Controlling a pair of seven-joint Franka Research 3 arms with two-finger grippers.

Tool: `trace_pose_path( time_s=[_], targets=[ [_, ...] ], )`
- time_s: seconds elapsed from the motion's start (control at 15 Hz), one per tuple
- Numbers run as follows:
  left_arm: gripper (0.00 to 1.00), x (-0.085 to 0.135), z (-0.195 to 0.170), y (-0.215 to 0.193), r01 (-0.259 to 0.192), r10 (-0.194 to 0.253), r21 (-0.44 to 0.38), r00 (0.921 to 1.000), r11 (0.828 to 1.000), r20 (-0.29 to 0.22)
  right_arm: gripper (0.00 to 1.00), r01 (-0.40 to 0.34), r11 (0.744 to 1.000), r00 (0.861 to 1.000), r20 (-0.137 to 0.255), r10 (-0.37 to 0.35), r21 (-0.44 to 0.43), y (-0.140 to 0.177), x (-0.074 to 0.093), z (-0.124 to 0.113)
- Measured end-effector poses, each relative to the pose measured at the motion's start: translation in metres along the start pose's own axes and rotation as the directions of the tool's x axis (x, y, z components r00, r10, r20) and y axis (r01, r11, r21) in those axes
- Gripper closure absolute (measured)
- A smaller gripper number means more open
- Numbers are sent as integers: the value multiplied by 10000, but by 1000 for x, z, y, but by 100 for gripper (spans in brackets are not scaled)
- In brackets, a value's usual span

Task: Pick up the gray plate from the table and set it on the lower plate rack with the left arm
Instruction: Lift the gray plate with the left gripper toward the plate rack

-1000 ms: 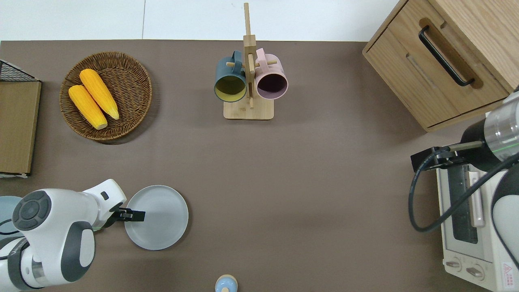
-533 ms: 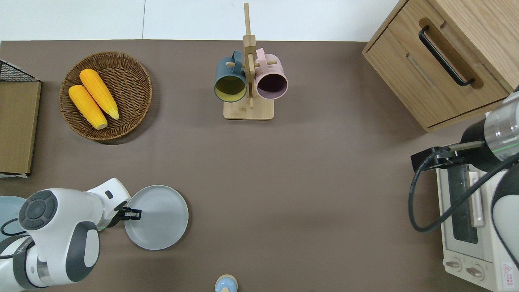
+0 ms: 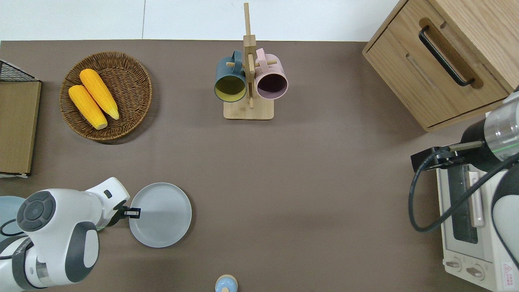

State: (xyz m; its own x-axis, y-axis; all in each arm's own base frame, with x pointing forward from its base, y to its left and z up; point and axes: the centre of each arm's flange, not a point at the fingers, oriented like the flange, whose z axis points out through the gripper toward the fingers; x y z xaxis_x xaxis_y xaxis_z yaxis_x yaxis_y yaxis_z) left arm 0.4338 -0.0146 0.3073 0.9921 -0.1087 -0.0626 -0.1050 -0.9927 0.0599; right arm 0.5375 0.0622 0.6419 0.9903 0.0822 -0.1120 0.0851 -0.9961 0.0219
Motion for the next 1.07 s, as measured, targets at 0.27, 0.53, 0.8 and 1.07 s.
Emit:
trace_pose_path(
  time_s=[0.27,0.53,0.8,1.07],
  targets=[
    [97,2,-3,-1,14,-14,5,10000,10000,-76,1,0,10000,10000,0,0,0,0,0,0],
    [97,10,-23,-5,90,-90,-25,9998,10000,-198,1,0,10000,10000,0,0,0,0,0,0],
    [97,24,-58,-6,76,-77,-100,9999,9999,-142,1,0,10000,10000,0,0,0,0,0,0],
    [97,33,-101,-6,61,-60,-188,10000,9998,40,1,0,10000,10000,0,0,0,0,0,0]
  ],
)
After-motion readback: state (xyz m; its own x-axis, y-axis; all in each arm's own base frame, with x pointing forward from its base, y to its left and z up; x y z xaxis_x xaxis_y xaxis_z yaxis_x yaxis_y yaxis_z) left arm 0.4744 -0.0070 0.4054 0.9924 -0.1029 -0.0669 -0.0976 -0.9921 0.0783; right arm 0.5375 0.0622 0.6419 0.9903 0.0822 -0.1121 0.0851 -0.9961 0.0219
